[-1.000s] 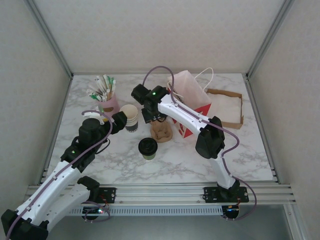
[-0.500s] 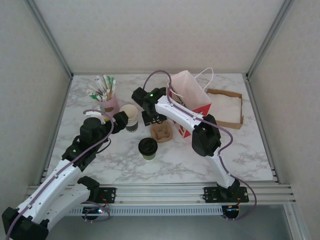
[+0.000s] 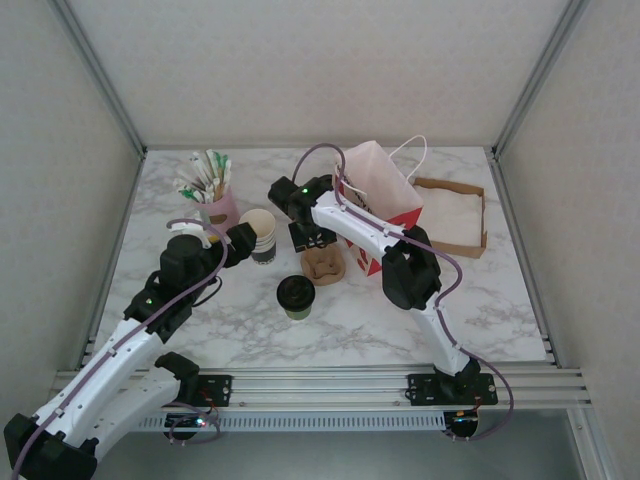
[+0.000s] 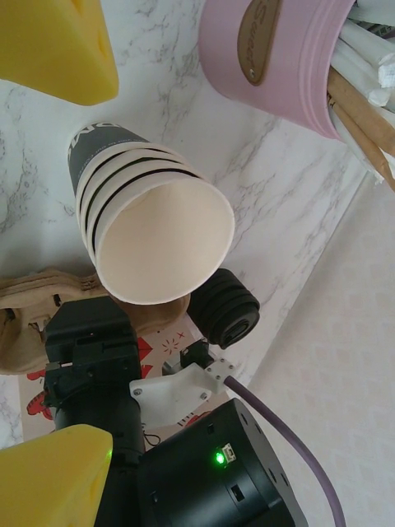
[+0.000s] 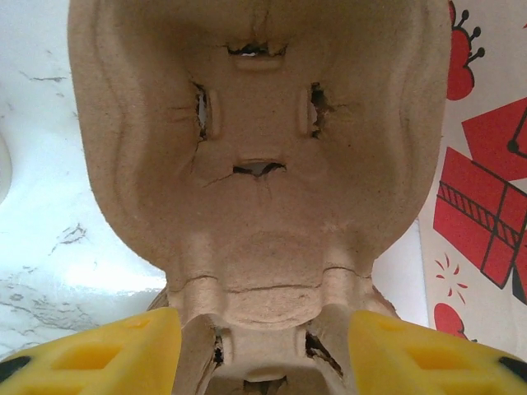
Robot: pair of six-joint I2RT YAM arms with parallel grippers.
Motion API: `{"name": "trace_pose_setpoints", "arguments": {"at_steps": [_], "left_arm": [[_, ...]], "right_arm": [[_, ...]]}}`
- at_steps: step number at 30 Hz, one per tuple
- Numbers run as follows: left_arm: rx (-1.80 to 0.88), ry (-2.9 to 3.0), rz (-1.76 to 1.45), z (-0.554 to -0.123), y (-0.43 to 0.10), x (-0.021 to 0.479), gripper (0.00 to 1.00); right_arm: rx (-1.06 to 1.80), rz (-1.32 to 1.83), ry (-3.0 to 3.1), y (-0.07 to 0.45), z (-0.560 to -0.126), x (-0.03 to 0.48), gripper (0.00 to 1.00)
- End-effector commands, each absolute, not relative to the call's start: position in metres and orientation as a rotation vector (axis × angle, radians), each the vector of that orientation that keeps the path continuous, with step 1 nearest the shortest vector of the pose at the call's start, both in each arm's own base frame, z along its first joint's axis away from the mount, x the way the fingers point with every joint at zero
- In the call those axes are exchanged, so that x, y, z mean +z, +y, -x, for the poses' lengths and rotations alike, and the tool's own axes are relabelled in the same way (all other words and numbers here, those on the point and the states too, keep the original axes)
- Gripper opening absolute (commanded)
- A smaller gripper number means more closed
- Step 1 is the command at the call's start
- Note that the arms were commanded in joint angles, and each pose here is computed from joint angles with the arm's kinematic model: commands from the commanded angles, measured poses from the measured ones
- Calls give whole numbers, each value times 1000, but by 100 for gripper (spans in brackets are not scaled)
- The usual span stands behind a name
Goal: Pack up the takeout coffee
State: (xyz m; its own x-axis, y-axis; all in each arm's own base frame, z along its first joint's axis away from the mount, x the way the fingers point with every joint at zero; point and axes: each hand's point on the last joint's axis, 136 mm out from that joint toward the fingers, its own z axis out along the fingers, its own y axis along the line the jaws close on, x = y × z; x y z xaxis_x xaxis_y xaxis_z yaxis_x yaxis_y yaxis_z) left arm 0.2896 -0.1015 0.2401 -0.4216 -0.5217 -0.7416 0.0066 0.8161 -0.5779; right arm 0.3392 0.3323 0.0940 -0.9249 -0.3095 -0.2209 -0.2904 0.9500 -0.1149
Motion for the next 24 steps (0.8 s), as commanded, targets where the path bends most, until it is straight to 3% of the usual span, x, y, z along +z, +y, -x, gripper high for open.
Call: {"name": "trace_pose_setpoints", "arguments": {"at_steps": [1, 24], "left_arm": [[-622, 1923, 375, -291, -101, 243, 100], [-625, 1927, 375, -291, -102, 243, 99]], "right_arm": [[-169, 412, 2884, 325, -343, 79, 54], [-137, 424, 2919, 329, -340, 63, 47]]}}
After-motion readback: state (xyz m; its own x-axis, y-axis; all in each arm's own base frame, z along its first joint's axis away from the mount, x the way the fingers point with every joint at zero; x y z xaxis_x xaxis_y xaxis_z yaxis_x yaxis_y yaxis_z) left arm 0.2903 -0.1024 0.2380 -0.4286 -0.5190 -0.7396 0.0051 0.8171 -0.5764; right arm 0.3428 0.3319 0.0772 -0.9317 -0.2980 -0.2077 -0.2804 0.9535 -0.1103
